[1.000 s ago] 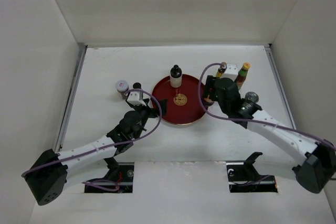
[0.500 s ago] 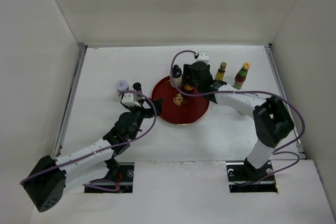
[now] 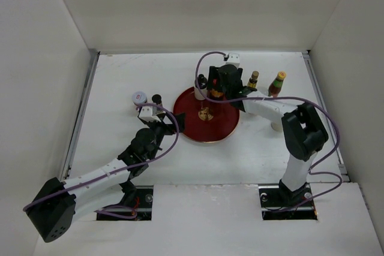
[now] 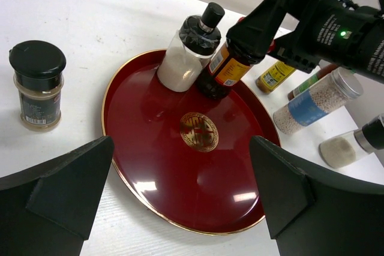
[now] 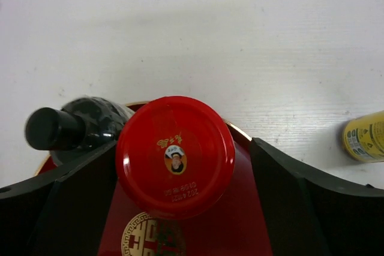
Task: Organize the condiment bottles
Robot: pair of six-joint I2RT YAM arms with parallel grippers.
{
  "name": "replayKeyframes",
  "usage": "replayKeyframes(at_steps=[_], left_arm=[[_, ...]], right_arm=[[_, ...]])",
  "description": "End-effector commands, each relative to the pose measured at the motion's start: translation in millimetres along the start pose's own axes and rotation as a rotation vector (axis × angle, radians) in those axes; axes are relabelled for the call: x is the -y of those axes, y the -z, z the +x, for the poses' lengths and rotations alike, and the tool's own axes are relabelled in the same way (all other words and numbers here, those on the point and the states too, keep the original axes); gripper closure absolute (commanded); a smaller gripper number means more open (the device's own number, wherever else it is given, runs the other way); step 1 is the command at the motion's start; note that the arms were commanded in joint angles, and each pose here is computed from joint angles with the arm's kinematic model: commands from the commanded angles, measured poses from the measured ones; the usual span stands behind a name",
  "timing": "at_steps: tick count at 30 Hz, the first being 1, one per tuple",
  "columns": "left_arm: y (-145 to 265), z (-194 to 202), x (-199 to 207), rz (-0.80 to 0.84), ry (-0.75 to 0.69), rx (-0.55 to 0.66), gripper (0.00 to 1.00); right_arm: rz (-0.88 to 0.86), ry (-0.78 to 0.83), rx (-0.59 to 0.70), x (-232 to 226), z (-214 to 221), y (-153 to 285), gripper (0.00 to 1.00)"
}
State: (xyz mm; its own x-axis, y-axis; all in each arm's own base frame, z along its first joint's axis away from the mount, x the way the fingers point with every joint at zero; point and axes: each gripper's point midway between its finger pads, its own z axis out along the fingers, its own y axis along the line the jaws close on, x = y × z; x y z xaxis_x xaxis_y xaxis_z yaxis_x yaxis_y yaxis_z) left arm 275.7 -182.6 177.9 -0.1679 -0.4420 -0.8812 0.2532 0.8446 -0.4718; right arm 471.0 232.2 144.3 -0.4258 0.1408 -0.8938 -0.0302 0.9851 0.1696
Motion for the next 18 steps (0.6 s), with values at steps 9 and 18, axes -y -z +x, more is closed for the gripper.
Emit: replayKeyframes(at_steps=[9,18], left_arm=[[0.5,-5.7,9.3,0.038,0.034,0.026,0.02],[-3.2,-4.4,13.5,0.043,0.040,0.023,0.02]], right_arm=[[0.019,-0.145,0.273,59.9,-110.0,126.0,0.00],[0.255,-0.097,0.101,145.3,-43.8,113.7,0.00]])
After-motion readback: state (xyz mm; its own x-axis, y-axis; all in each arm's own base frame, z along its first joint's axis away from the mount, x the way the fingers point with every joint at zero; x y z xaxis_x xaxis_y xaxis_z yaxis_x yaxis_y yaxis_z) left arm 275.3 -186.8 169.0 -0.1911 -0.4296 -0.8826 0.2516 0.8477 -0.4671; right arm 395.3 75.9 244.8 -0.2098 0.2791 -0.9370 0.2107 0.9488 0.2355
